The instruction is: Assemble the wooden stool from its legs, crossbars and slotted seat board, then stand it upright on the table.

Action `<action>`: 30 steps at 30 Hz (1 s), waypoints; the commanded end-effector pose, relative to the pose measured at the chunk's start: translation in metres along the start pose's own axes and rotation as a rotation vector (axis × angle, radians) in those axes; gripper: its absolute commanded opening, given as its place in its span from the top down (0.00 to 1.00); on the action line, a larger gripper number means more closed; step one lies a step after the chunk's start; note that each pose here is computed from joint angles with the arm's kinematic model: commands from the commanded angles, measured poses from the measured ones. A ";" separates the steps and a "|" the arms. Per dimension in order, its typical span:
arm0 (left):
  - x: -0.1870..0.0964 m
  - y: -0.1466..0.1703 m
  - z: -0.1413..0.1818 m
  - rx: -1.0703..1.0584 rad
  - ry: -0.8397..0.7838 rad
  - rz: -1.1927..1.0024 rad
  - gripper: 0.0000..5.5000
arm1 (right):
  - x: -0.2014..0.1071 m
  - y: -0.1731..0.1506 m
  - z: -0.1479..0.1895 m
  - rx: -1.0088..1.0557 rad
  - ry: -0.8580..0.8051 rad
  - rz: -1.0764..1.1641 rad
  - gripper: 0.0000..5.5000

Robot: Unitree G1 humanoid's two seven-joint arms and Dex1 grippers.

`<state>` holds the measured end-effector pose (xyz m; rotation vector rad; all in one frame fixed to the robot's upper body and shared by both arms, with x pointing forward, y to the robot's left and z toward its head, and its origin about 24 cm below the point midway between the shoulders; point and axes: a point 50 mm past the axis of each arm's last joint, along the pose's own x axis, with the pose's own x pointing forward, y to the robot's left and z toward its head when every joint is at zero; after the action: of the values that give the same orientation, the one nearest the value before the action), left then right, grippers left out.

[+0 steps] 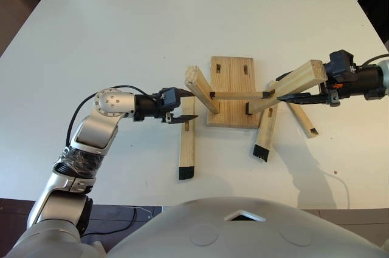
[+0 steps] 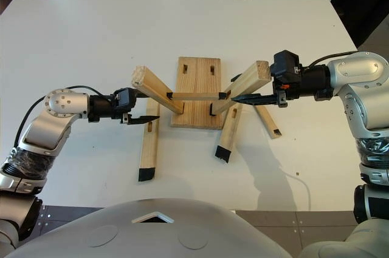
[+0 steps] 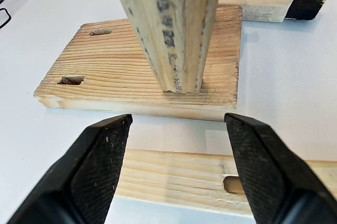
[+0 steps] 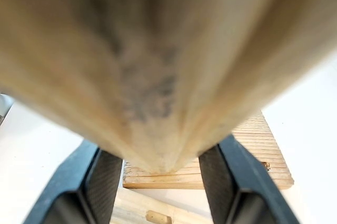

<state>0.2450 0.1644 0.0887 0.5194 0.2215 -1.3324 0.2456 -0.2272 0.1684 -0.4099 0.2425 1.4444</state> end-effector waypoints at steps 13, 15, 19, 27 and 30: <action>0.009 0.006 0.013 0.029 -0.025 -0.057 0.41 | 0.008 0.004 -0.025 0.066 0.112 0.019 0.64; 0.011 0.007 0.013 0.025 -0.028 -0.051 0.41 | 0.010 0.006 -0.025 0.063 0.120 0.034 0.64; 0.015 0.009 0.015 0.016 -0.042 -0.039 0.41 | 0.015 0.004 -0.025 0.022 0.143 0.056 0.64; 0.022 0.015 0.018 -0.056 -0.093 0.025 0.41 | 0.021 0.001 -0.026 -0.005 0.150 0.069 0.64; 0.024 0.042 0.037 -0.136 -0.228 0.220 0.41 | 0.020 0.001 -0.028 0.001 0.152 0.062 0.64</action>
<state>0.2639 0.1357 0.0920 0.3470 0.1943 -1.2796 0.2548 -0.2164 0.1671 -0.5002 0.2028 1.4747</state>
